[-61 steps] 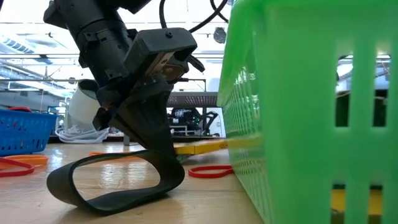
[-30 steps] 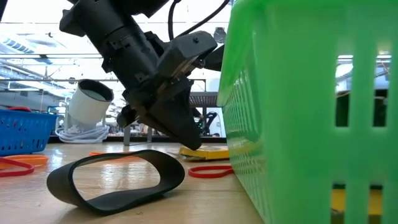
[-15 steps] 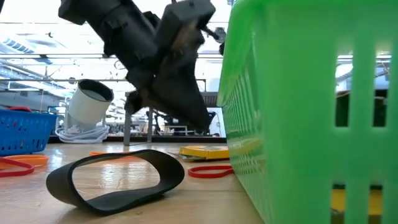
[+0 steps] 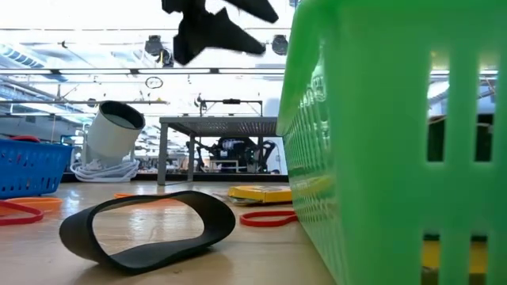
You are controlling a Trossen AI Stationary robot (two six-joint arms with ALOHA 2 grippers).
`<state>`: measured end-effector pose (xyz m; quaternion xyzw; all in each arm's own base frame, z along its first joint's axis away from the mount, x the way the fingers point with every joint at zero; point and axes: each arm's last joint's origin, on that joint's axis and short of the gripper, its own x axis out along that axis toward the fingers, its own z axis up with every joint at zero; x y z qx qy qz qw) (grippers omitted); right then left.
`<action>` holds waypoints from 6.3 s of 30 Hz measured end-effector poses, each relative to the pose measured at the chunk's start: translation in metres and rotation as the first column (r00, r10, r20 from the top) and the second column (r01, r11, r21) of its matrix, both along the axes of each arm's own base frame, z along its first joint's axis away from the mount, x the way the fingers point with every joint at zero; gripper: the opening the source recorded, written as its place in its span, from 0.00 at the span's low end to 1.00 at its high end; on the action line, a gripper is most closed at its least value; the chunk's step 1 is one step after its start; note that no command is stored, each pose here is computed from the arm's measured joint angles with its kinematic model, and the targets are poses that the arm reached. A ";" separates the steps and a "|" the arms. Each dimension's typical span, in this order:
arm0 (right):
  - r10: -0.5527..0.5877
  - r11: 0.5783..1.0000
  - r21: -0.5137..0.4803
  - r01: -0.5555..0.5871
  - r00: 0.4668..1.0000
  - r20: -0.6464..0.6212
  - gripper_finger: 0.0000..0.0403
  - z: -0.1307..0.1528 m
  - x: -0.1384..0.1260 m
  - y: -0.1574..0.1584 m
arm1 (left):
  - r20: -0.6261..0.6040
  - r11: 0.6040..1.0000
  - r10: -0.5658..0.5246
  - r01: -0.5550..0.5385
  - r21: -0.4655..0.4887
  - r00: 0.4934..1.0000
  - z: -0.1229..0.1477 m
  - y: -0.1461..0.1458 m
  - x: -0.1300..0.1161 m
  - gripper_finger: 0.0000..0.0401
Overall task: Pick & Place Office Desk Supplies
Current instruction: Put the yellow crayon box into the green bin
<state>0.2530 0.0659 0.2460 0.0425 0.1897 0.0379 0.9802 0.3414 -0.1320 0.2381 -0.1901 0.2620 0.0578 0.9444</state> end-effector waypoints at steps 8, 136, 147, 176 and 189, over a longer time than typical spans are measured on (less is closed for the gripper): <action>-0.011 0.999 0.048 0.015 0.996 -0.086 0.41 0.000 -0.012 0.001 | -0.012 0.999 -0.028 0.028 0.021 1.000 0.019 0.002 -0.016 0.48; -0.039 0.509 0.643 0.573 0.761 -0.647 0.40 -0.103 0.040 -0.053 | -0.398 0.960 0.247 -0.280 -0.026 0.883 -0.132 0.030 0.023 0.00; 0.012 0.476 0.648 0.595 0.732 -0.681 0.40 -0.122 0.045 -0.049 | -0.412 0.961 0.243 -0.276 -0.023 0.878 -0.133 0.030 0.022 0.00; 0.087 0.535 0.754 0.382 0.862 -0.499 0.06 -0.107 0.057 -0.043 | -0.262 0.983 0.181 -0.184 0.014 0.948 -0.068 0.035 0.014 0.29; 0.127 0.673 0.729 0.120 0.953 -0.274 0.06 -0.082 0.060 -0.044 | -0.100 0.996 0.068 -0.061 0.068 0.993 0.018 0.030 -0.027 0.37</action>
